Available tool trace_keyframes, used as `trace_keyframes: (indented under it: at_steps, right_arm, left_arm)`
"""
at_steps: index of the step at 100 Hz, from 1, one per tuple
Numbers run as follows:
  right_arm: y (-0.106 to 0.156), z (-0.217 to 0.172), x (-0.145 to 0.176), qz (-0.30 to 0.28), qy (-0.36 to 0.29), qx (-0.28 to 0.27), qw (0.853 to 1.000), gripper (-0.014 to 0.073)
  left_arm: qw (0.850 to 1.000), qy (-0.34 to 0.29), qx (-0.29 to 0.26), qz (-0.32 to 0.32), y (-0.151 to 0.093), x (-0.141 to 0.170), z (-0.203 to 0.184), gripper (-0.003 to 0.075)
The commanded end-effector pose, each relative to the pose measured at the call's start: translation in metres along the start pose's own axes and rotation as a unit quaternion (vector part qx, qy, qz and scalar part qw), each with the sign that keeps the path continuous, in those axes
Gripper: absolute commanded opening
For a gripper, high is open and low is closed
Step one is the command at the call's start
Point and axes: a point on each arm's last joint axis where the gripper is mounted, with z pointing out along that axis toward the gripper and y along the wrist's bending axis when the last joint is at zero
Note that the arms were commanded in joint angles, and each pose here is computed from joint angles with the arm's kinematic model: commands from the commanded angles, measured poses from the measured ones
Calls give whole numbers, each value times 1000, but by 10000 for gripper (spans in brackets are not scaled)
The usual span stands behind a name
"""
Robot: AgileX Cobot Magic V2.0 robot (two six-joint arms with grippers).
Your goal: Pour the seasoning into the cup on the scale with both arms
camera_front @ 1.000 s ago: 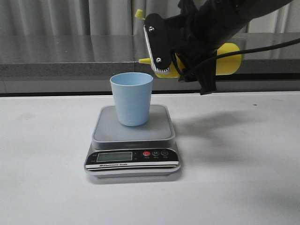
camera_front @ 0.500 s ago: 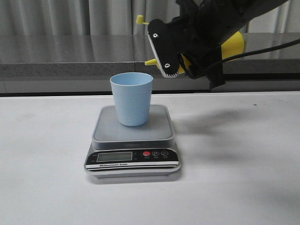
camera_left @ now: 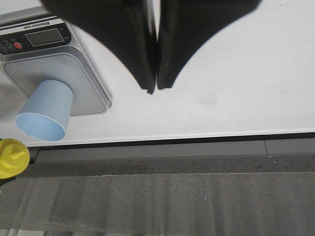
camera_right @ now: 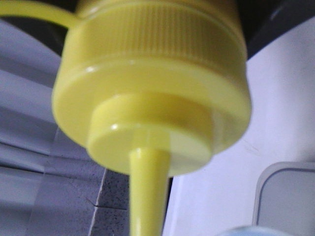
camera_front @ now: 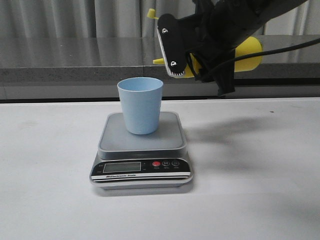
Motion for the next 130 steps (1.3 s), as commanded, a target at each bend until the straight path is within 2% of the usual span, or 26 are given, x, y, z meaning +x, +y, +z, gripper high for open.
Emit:
trace_keyframes:
  at_steps: [1,25,44,53,75,82,89,101,112,117,125,130]
  right_arm:
    - [-26,-16,3,28,5,45,999,238]
    - [-26,-16,3,88,2,45,995,238]
    - [-26,-16,3,157,-1,46,987,238]
    - [-29,-18,3,203,-4,49,978,238]
    - [-42,-35,7,317,-18,64,946,238]
    - [-47,-42,12,356,-21,65,932,238]
    - [-52,-49,18,407,-32,61,911,238]
    - [-61,-60,31,491,-63,56,867,238]
    - [-69,-68,43,547,-93,59,830,238]
    - [-73,-71,48,572,-105,62,811,238]
    - [-77,-74,56,619,-119,65,773,238]
    - [-77,-75,60,636,-125,67,758,238]
  left_arm:
    - [999,-49,4,-6,-1,-15,-2,-20]
    - [999,-49,4,-6,-1,-15,-2,-20]
    - [999,-49,4,-6,-1,-15,-2,-20]
    - [999,-49,4,-6,-1,-15,-2,-20]
    - [999,-49,4,-6,-1,-15,-2,-20]
    - [999,-49,4,-6,-1,-15,-2,-20]
    - [999,-49,4,-6,-1,-15,-2,-20]
    - [999,-49,4,-6,-1,-15,-2,-20]
    - [999,-49,4,-6,-1,-15,-2,-20]
    - [999,-49,4,-6,-1,-15,-2,-20]
    - [999,-49,4,-6,-1,-15,-2,-20]
    - [999,-49,4,-6,-1,-15,-2,-20]
